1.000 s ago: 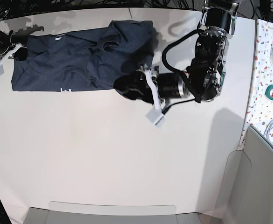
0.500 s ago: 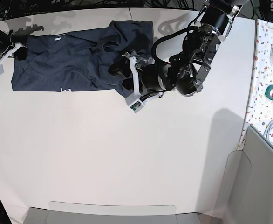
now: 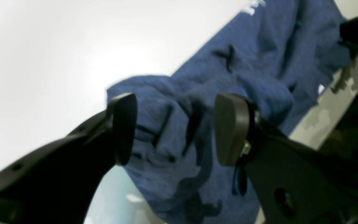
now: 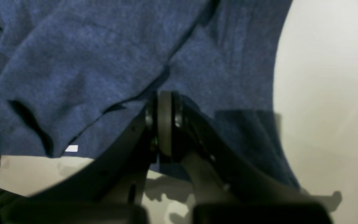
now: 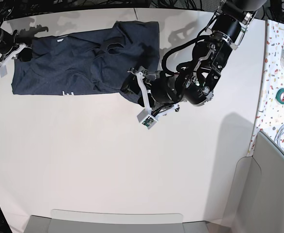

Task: Layout the t-shirt on the table in an organized manner, then fold the t-shirt properly
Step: 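Lower the folded end onto the strip with the left gripper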

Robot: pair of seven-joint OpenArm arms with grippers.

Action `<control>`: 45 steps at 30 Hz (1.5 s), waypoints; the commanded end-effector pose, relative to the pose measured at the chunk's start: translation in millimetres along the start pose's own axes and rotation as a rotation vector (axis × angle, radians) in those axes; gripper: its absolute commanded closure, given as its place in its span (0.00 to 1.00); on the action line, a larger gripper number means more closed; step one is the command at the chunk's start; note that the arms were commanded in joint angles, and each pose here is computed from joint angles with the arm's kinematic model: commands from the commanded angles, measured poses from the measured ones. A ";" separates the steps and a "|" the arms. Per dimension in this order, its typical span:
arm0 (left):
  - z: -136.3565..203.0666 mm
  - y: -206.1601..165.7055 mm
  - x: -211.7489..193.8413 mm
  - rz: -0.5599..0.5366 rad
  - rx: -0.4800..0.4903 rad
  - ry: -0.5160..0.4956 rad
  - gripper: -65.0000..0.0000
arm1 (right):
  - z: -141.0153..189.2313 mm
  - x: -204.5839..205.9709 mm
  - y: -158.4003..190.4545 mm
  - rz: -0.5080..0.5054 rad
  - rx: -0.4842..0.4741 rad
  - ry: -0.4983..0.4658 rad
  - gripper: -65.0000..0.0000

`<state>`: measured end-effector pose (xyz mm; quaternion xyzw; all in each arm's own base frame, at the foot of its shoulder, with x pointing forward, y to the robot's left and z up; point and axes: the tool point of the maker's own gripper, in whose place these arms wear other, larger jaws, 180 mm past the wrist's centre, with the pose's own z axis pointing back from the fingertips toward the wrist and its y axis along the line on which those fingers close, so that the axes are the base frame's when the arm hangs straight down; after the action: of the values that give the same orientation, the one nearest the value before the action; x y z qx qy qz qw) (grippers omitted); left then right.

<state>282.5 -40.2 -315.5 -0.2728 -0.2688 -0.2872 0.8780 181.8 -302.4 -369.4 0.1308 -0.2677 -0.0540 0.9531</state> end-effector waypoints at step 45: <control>-18.4 -14.1 -0.5 -0.040 -0.049 -0.012 1.00 | 2.8 4.3 2.6 0.002 0.006 -0.027 0.99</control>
<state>268.9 -57.3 -339.9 -0.2818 -0.2449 -0.3088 0.8748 177.2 -296.8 -374.2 0.1382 -0.2635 -0.0603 0.9528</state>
